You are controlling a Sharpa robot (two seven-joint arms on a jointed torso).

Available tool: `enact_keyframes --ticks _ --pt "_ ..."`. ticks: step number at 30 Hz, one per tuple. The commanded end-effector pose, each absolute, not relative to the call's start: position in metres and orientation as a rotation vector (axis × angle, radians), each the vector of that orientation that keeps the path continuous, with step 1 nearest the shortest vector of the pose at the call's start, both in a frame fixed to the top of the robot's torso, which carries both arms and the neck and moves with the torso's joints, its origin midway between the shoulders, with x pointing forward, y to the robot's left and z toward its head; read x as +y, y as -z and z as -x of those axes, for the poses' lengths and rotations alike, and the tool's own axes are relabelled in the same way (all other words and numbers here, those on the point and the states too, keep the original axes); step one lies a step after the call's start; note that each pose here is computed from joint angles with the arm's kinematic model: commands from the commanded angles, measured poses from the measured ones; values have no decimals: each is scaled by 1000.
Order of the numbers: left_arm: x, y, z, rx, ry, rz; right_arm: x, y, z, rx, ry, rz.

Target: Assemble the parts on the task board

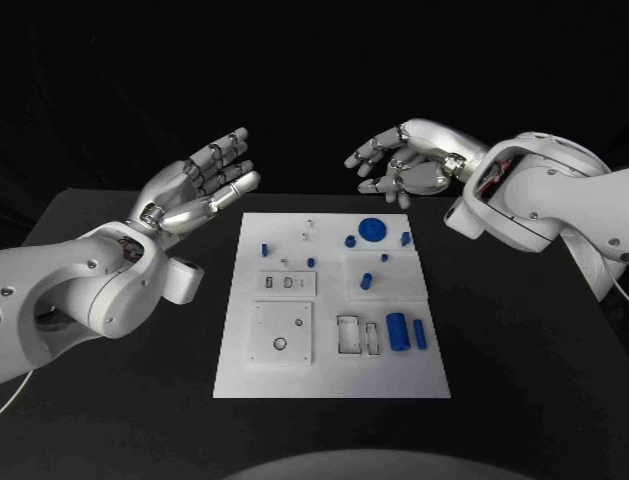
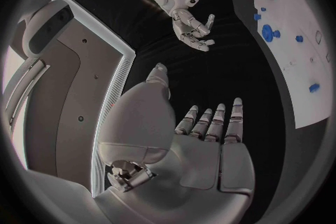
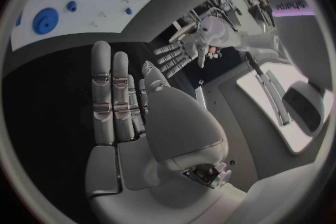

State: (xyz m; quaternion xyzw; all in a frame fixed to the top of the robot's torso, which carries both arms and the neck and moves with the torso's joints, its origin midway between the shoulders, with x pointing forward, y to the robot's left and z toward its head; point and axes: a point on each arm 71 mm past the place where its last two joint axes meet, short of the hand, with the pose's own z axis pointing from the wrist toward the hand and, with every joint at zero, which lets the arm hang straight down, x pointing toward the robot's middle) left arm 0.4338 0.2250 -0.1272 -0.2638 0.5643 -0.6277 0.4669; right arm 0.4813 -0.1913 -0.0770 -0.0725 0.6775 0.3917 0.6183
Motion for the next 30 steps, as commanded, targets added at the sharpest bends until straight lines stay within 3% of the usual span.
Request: enact_keyframes --ticks 1,11,30 --pt "228 118 -429 1336 1491 563 -185 77 -486 1464 -546 526" --pt "236 107 -422 1331 1469 557 -169 86 -504 1469 -369 710" --pt "243 103 -418 1354 1464 582 -162 124 -512 1614 -317 755"
